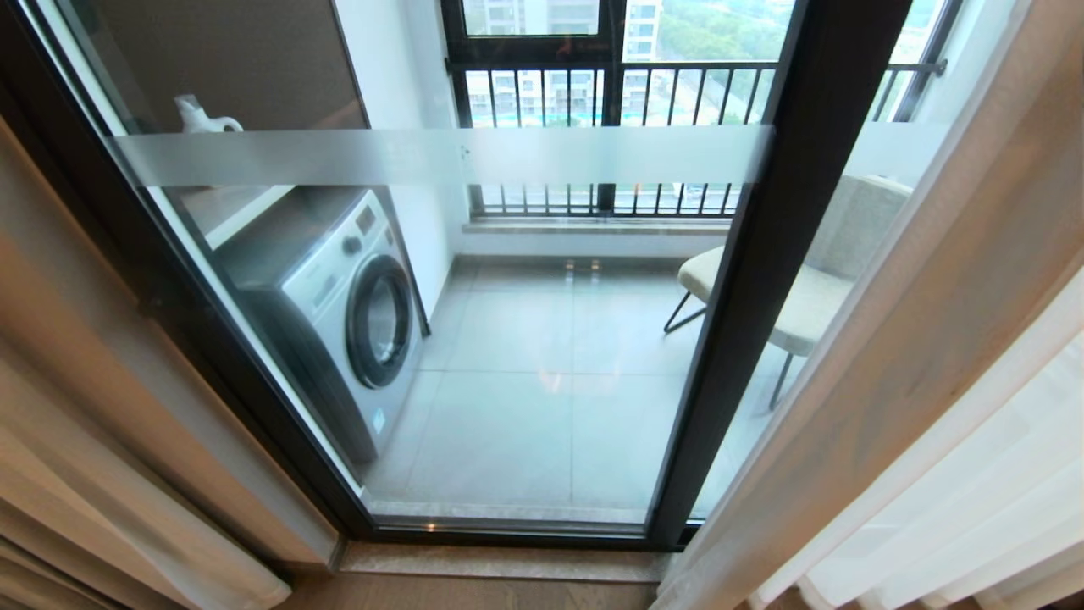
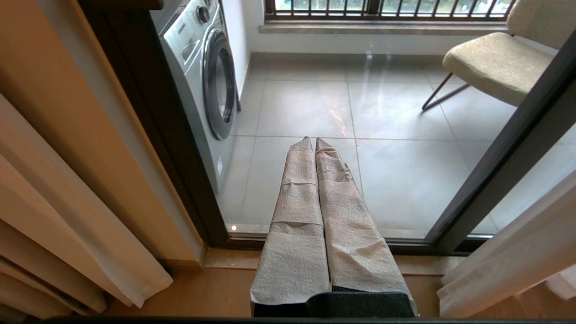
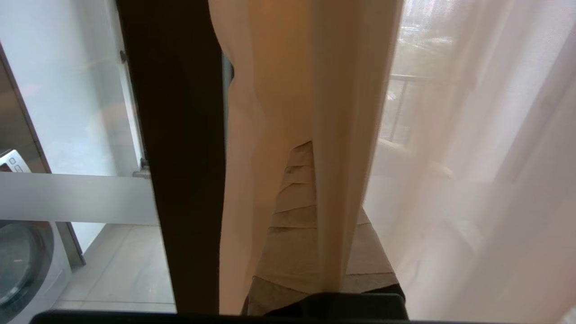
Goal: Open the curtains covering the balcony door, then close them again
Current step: Pull the inner curtains open on both sides
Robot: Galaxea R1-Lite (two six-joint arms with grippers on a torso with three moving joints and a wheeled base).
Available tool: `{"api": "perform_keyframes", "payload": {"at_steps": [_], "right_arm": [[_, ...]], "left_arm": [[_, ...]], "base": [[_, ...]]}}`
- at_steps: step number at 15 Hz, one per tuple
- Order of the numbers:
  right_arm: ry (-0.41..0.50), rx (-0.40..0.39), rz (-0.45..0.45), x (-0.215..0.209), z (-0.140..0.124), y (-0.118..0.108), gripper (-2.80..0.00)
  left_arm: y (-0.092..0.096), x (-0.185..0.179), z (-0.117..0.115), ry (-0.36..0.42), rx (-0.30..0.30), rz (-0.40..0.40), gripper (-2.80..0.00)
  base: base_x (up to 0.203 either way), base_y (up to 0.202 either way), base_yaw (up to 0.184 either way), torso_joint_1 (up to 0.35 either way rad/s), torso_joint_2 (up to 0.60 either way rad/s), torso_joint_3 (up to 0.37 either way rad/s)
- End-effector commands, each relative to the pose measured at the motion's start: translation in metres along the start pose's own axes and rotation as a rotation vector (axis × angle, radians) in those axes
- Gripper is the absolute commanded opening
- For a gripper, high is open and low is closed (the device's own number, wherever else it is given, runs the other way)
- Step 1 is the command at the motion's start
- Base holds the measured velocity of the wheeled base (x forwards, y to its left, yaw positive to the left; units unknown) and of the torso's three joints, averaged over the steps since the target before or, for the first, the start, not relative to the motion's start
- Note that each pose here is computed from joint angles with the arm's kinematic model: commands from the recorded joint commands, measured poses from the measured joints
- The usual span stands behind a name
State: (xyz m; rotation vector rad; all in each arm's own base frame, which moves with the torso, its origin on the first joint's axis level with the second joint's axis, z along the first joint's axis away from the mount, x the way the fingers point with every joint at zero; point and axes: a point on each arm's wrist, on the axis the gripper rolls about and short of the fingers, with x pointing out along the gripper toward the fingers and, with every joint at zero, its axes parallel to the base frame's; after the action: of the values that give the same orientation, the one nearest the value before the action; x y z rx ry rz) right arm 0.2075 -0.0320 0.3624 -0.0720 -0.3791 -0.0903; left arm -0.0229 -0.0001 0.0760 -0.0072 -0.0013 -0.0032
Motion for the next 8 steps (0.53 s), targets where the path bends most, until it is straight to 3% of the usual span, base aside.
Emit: {"api": "perform_keyframes", "payload": {"at_steps": [1,8], "right_arm": [[0.004,-0.004,-0.009,-0.0007,-0.0019,-0.0020,-2.80],[0.006,-0.016,-0.039,-0.0011,-0.0023,-0.0089,-2.80]], "left_arm": [[0.0000,0.0000,-0.0001,0.000,0.000,0.000,-2.80],[0.0000,0.0000,-0.0001,0.000,0.000,0.000,-2.80]], "base": [[0.000,-0.192,0.002,-0.006,0.01,0.002],[0.000,-0.190,0.002,0.002,0.00,0.001]]}}
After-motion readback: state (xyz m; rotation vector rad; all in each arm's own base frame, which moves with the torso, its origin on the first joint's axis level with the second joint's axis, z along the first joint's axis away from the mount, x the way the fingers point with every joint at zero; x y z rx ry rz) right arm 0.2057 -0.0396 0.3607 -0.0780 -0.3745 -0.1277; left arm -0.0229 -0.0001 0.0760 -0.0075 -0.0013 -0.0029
